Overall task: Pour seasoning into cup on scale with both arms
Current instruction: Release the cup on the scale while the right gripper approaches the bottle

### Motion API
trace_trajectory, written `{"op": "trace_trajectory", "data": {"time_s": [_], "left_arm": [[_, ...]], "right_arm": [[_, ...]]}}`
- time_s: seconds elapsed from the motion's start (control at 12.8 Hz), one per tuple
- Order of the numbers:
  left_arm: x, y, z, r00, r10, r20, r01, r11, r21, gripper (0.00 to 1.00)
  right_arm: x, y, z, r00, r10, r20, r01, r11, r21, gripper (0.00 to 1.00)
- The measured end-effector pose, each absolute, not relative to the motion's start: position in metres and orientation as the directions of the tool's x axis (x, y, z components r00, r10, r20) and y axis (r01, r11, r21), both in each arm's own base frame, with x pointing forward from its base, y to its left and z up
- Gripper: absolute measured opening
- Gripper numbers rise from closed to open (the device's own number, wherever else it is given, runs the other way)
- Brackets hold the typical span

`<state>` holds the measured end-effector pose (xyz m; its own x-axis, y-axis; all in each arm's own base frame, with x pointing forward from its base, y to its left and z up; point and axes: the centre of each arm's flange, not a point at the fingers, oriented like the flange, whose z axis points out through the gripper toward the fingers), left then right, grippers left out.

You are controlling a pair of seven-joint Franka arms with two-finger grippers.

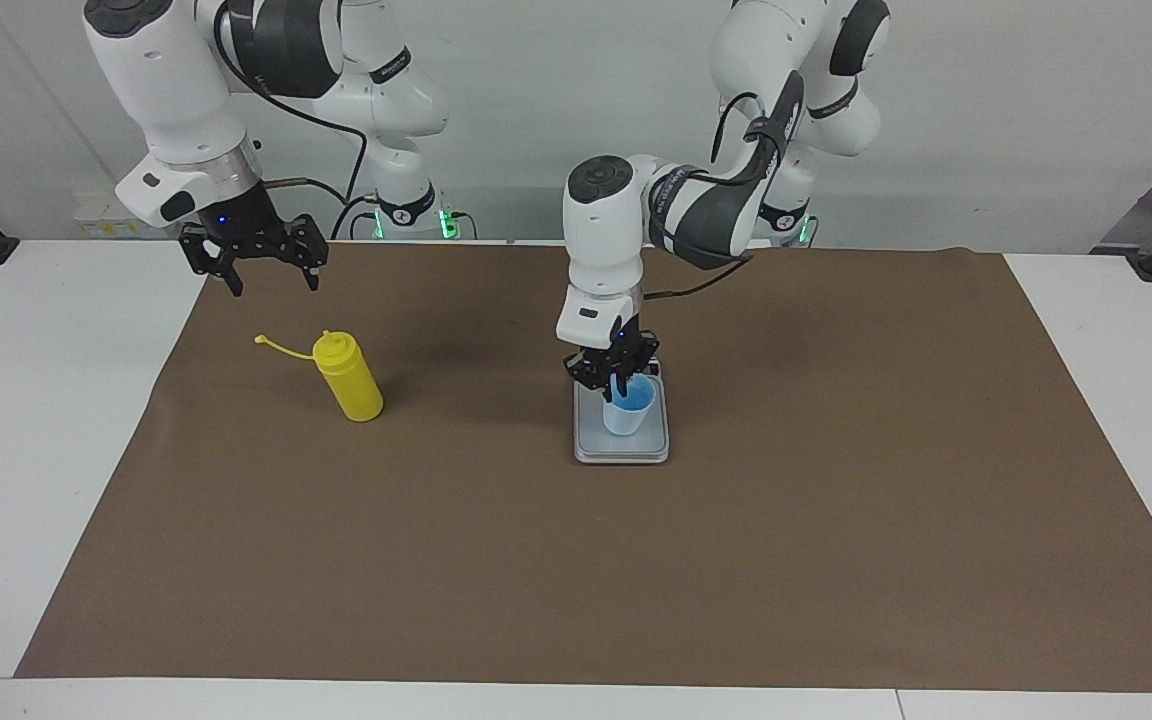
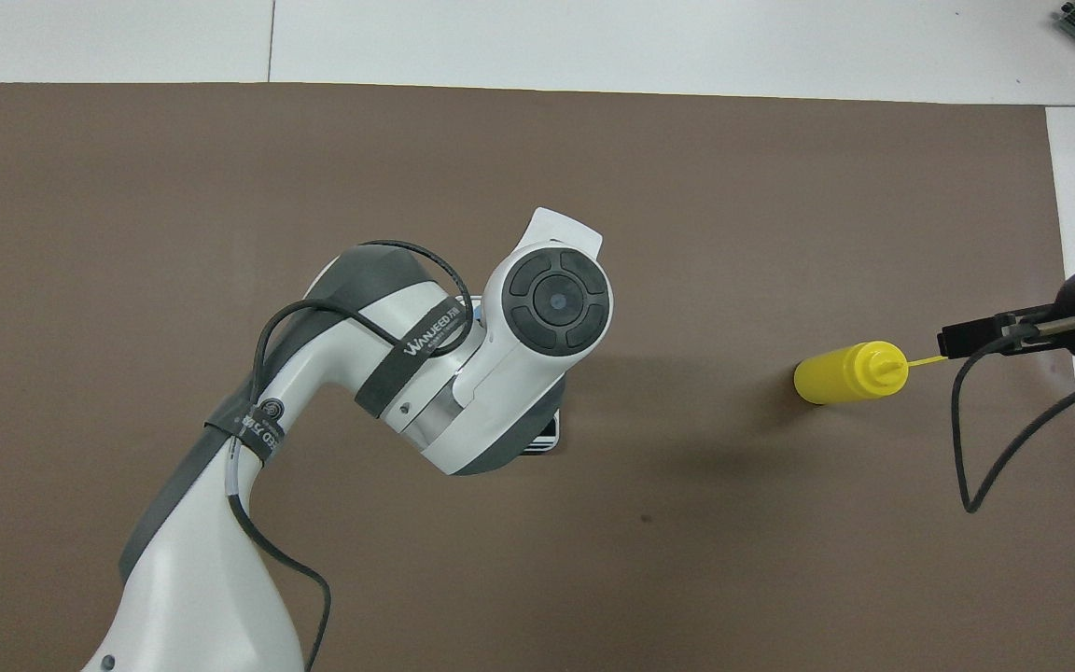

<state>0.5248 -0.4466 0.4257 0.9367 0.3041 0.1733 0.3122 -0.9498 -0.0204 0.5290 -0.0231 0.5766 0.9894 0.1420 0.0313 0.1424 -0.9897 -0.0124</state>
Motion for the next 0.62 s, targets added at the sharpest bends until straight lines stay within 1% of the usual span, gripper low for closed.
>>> {"op": "trace_trajectory", "data": {"time_s": [0.23,0.62], "left_arm": [[0.526,-0.448,0.427,0.937,0.305,0.170,0.314,-0.949,-0.025,0.23],[0.529,-0.445,0.461,0.932,0.327,0.156,0.338,-0.940,-0.049,0.22]], "right_arm": [[0.512,-0.047,0.555,0.967,0.246,0.061,0.249,-0.966,-0.062,1.00],[0.480,-0.058,0.520,0.918,0.379,0.117,0.390,-0.916,-0.097,1.00]]}}
